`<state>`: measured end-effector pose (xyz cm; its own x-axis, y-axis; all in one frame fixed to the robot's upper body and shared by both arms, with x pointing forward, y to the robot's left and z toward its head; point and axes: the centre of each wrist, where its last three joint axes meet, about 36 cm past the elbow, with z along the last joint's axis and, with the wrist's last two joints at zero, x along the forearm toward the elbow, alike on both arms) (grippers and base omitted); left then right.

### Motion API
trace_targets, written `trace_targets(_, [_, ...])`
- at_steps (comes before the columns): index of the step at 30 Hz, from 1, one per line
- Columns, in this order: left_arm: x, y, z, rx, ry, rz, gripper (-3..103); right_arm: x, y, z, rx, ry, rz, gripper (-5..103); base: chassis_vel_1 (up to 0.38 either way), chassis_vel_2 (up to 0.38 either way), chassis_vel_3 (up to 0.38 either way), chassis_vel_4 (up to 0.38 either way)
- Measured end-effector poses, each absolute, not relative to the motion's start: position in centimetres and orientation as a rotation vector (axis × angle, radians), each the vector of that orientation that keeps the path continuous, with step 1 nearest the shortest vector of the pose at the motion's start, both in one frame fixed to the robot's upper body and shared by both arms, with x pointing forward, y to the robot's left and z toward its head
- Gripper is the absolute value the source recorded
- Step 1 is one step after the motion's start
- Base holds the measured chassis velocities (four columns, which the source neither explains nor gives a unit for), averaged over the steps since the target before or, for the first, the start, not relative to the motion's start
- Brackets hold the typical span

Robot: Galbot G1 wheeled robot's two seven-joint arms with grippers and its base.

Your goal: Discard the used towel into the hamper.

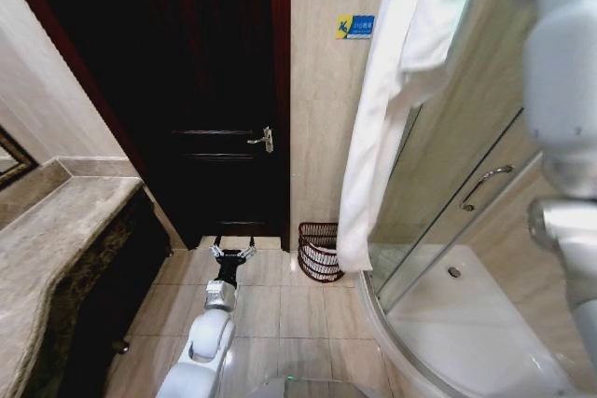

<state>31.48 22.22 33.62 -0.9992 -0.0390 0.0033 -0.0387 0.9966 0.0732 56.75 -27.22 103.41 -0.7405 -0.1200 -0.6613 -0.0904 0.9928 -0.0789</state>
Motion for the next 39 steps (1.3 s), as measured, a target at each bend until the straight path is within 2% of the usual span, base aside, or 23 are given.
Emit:
trace_targets(3, [30.8, 22.1, 33.2, 0.061, -3.12, -0.113, 100, 58.6, -26.8, 105.7, -0.101, 2.405, -0.068, 6, 0.0, 0.0, 0.0, 0.0])
trace_targets(8, [30.6, 22.0, 33.3, 0.062, -3.123, -0.109, 100, 60.3, -26.2, 104.6, -0.097, 2.442, -0.067, 6, 0.0, 0.0, 0.0, 0.0])
trace_targets(19, [30.7, 22.3, 33.2, 0.076, -3.13, -0.117, 100, 65.2, -27.6, 91.9, -0.073, 2.612, -0.121, 6, 0.0, 0.0, 0.0, 0.0])
trace_targets(26, [31.0, 22.2, 33.0, 0.057, -3.126, -0.119, 100, 65.8, -27.6, 86.2, -0.098, 2.678, -0.128, 6, 0.0, 0.0, 0.0, 0.0])
trace_targets(33, [31.3, 22.0, 32.8, 0.051, -3.124, -0.114, 100, 66.3, -25.6, 77.4, -0.16, 2.781, -0.14, 6, 0.0, 0.0, 0.0, 0.0])
trace_targets(39, [31.0, 21.6, 32.2, 0.054, -3.119, -0.096, 100, 66.1, -25.1, 74.3, -0.174, 2.807, -0.112, 6, 0.0, 0.0, 0.0, 0.0])
